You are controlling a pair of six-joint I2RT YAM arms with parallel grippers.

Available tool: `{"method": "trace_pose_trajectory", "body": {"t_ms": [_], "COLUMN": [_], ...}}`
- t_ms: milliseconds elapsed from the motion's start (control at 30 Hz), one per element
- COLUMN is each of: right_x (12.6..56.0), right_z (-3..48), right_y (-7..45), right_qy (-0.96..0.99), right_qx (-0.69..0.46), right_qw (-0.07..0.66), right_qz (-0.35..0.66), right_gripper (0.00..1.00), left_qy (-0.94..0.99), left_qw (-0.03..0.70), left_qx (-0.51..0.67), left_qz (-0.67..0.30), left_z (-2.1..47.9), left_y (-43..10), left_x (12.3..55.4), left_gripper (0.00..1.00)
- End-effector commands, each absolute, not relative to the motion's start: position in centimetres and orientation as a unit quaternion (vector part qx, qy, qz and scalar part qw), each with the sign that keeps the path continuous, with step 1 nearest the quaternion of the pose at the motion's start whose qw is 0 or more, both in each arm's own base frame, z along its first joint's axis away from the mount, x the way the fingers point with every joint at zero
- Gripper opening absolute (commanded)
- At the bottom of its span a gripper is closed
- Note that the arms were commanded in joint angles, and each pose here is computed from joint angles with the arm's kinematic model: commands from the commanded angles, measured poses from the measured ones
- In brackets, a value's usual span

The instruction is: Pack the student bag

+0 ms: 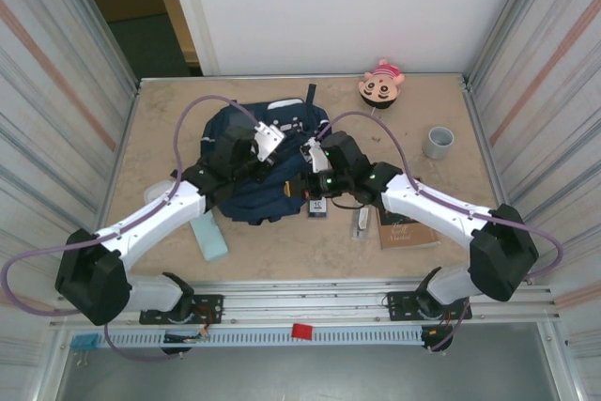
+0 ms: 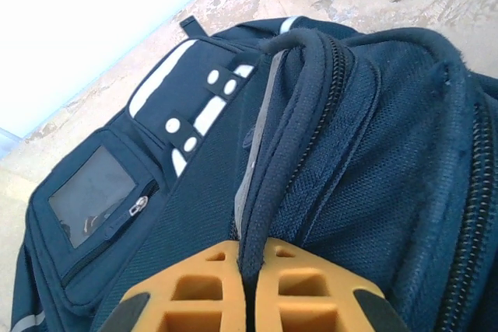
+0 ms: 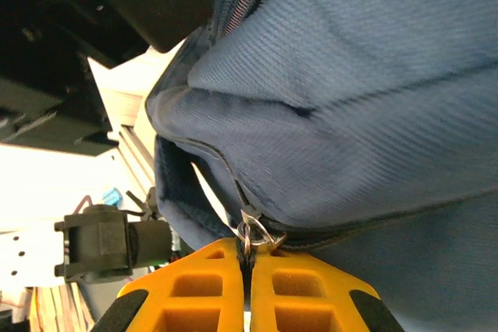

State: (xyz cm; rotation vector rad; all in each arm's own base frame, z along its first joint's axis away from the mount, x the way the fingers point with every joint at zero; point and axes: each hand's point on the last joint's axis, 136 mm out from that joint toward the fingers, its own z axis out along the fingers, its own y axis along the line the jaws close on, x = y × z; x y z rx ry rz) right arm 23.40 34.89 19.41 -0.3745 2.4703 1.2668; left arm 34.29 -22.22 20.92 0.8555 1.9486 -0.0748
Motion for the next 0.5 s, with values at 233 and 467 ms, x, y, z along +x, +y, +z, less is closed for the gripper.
{"method": "trace_pose_trajectory", "body": {"t_ms": [233,467], "right_x": [24.5,23.3], "right_z": [21.5,23.0], "right_y": [34.4,34.6], "right_qy": [0.862,0.869], "right_qx": [-0.03,-0.026], "right_qw": [0.164,0.117], "right_qz": [0.478,0.48], "right_gripper": [0.04,0.05], "left_qy": [0.815,0.805], "left_qw": [0.506,0.521], "left_qx": [0.28,0.285], "left_qz": [-0.023,0.004], "left_z": [23.1,21.6], "left_y": [-21.6,-20.7], "left_x": [34.7,33.9], "left_gripper": [0.0,0.0]}}
